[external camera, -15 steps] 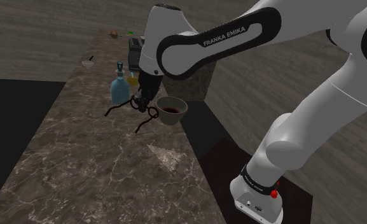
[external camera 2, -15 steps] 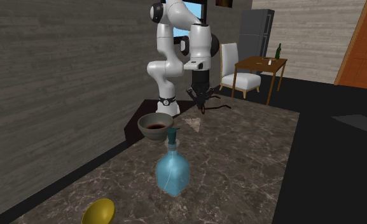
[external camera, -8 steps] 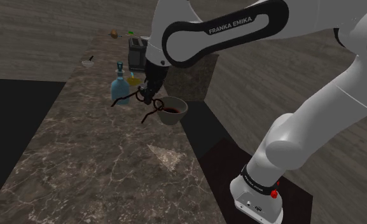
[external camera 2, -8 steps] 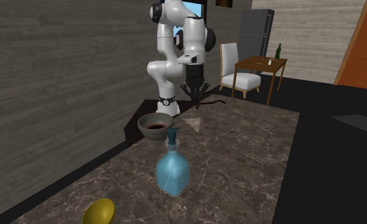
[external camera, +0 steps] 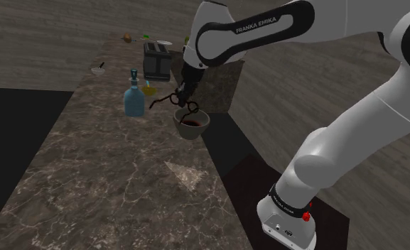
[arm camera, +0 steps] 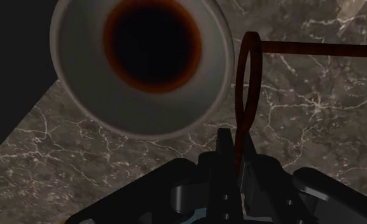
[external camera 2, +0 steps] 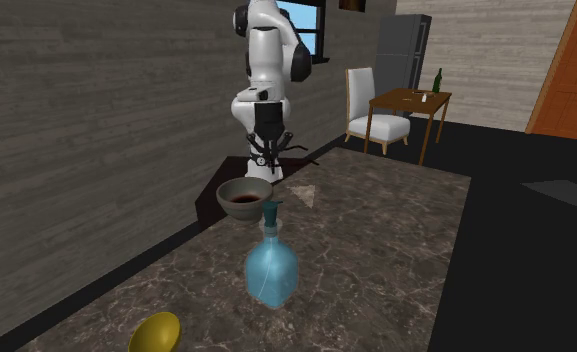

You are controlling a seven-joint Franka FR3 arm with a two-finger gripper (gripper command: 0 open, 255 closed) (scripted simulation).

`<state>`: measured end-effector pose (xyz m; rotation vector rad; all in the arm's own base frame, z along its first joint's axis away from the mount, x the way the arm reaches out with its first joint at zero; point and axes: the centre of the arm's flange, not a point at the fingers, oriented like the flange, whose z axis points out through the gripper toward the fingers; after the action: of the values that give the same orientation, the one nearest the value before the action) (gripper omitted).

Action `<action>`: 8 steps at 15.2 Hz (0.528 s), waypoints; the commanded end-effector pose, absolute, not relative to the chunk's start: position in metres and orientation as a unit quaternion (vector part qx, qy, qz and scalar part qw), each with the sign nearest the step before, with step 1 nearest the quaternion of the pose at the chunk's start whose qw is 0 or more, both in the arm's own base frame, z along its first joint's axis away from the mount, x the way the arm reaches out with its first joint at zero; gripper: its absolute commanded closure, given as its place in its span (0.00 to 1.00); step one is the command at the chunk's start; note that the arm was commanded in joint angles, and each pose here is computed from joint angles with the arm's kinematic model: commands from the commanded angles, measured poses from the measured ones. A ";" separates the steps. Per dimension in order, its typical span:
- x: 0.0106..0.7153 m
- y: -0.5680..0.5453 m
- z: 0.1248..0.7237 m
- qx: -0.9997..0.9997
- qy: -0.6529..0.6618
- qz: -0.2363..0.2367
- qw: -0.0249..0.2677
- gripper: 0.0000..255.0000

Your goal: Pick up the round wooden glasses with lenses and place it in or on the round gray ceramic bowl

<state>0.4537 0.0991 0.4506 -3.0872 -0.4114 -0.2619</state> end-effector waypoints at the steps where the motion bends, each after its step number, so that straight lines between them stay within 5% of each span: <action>1: 0.458 0.071 0.450 -0.988 -0.132 -0.084 0.008 1.00; 8: 0.477 -0.020 0.449 -0.988 -0.132 -0.084 0.008 1.00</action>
<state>0.4755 -0.0044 0.4491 -3.0870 -0.4108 -0.2622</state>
